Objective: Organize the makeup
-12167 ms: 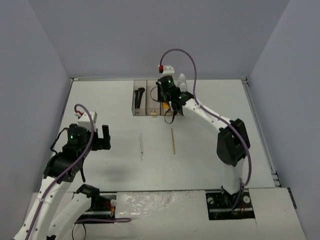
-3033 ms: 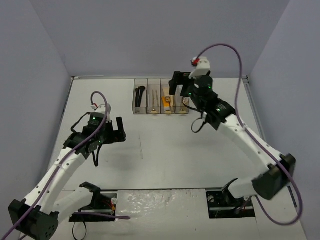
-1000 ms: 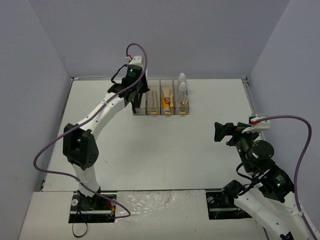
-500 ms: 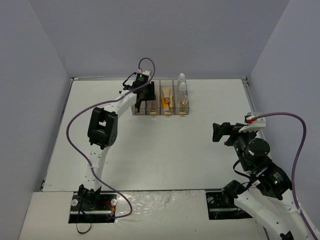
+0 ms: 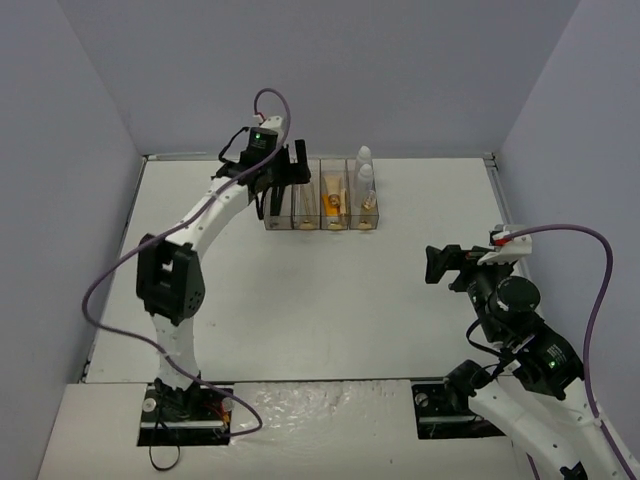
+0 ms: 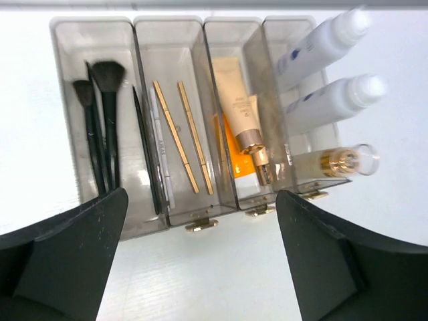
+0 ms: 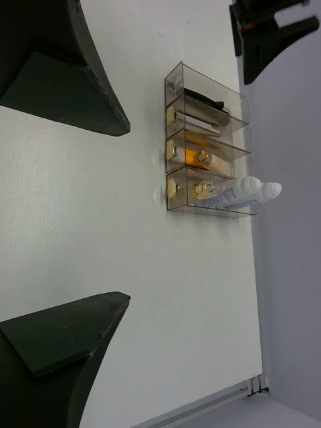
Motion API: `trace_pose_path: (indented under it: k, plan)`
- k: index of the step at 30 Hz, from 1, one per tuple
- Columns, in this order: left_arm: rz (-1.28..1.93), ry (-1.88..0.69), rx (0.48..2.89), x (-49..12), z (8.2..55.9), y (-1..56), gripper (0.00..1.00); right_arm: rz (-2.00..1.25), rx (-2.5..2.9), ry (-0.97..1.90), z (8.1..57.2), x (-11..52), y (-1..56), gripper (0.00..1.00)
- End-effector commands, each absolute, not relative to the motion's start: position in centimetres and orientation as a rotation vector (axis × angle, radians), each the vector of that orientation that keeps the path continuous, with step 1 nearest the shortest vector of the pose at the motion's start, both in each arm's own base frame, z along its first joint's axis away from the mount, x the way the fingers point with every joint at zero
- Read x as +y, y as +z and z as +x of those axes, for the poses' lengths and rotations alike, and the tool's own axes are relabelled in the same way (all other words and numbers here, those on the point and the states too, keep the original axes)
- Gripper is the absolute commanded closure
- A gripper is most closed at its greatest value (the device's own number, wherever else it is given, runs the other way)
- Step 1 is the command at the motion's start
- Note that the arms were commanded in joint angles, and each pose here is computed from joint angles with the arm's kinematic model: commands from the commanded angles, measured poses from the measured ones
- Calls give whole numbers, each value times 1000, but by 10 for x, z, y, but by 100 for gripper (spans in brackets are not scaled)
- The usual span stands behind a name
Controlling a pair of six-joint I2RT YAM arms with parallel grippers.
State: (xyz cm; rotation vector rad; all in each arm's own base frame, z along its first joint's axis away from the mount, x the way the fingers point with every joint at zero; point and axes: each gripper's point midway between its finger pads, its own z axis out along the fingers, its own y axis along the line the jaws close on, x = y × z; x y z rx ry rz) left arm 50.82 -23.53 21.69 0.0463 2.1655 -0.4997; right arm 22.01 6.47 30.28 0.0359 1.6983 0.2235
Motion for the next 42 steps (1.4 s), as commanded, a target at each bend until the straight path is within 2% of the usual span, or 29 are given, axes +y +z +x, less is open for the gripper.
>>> trace_pose_path:
  k: [1,2,7,13,17,26,42]
  plan:
    - [37,-408,1864,-181,447,365,5,80,1629,220,220,57,327,0]
    - [27,-380,1817,-165,425,386,4,83,1621,222,218,56,330,0]
    - [-43,-126,1777,-84,337,390,3,95,1606,204,213,48,332,0]
    - [-106,65,1791,-17,245,358,3,92,1624,179,215,46,327,0]
    - [-142,93,1805,4,206,328,3,85,1637,166,217,47,322,0]
    - [-169,51,1855,6,185,269,3,70,1659,162,219,50,313,0]
    - [-168,50,1870,2,192,257,3,79,1665,143,220,48,310,0]
